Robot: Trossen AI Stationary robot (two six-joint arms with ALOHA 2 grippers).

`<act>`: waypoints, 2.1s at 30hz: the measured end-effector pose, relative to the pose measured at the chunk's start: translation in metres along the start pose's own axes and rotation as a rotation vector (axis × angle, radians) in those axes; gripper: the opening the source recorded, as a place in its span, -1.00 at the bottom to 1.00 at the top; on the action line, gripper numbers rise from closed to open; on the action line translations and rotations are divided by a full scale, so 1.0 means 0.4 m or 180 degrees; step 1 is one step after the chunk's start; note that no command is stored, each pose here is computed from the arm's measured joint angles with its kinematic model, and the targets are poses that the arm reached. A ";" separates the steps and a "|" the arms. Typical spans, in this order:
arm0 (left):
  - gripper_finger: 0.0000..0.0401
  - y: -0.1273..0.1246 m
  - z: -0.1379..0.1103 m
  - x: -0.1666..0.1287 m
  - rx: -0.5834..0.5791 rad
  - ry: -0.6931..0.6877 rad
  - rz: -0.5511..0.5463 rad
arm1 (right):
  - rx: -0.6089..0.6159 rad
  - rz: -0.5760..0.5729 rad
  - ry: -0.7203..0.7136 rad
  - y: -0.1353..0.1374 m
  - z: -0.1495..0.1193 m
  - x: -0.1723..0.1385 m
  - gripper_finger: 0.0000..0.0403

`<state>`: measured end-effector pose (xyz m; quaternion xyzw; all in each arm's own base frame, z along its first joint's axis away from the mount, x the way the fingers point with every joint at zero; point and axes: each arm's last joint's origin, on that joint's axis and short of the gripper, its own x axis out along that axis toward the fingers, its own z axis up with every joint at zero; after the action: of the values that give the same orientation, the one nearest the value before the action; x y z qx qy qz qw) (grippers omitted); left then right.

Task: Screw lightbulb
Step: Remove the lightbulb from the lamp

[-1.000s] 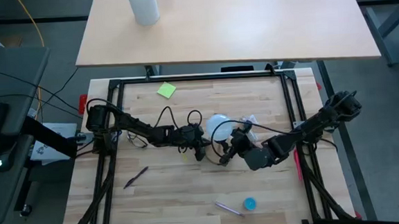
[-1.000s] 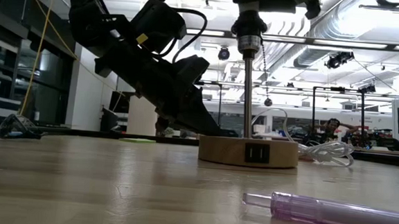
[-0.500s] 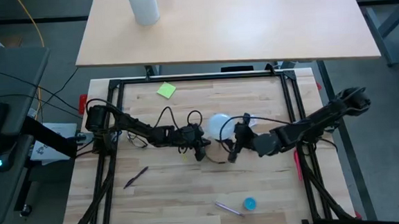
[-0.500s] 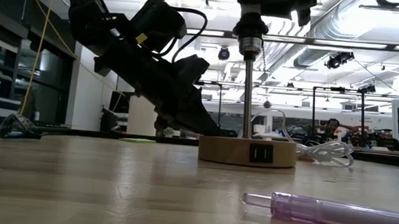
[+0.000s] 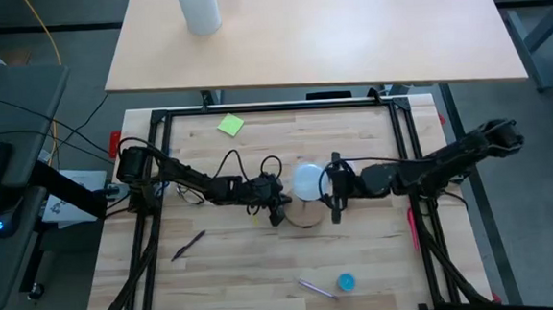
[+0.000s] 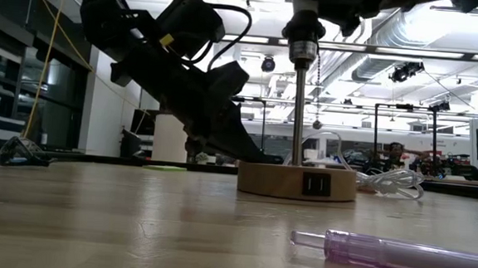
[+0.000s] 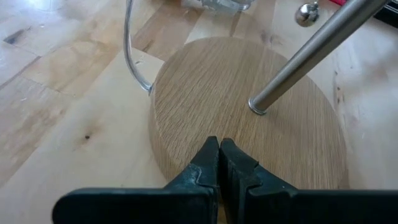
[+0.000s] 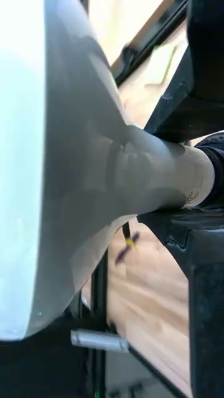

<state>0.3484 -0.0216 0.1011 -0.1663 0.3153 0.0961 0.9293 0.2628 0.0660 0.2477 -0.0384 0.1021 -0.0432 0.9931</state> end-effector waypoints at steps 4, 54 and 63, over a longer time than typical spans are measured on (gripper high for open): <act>-1.00 -0.002 0.000 0.000 0.0001 0.0003 -0.0026 | -0.0129 0.0415 -0.0049 -0.021 0.008 0.001 -0.30; -1.00 -0.022 -0.015 -0.004 -0.0074 0.0094 -0.0062 | 0.0374 0.2119 0.0069 -0.275 0.032 -0.081 0.16; -1.00 -0.022 -0.015 -0.004 -0.0073 0.0069 -0.0074 | 0.0510 0.1647 0.0481 -0.156 0.052 -0.166 0.17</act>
<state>0.3464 -0.0321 0.1000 -0.1817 0.3223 0.0871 0.9250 0.1975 0.0116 0.2864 0.0709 0.1785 0.2011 0.9606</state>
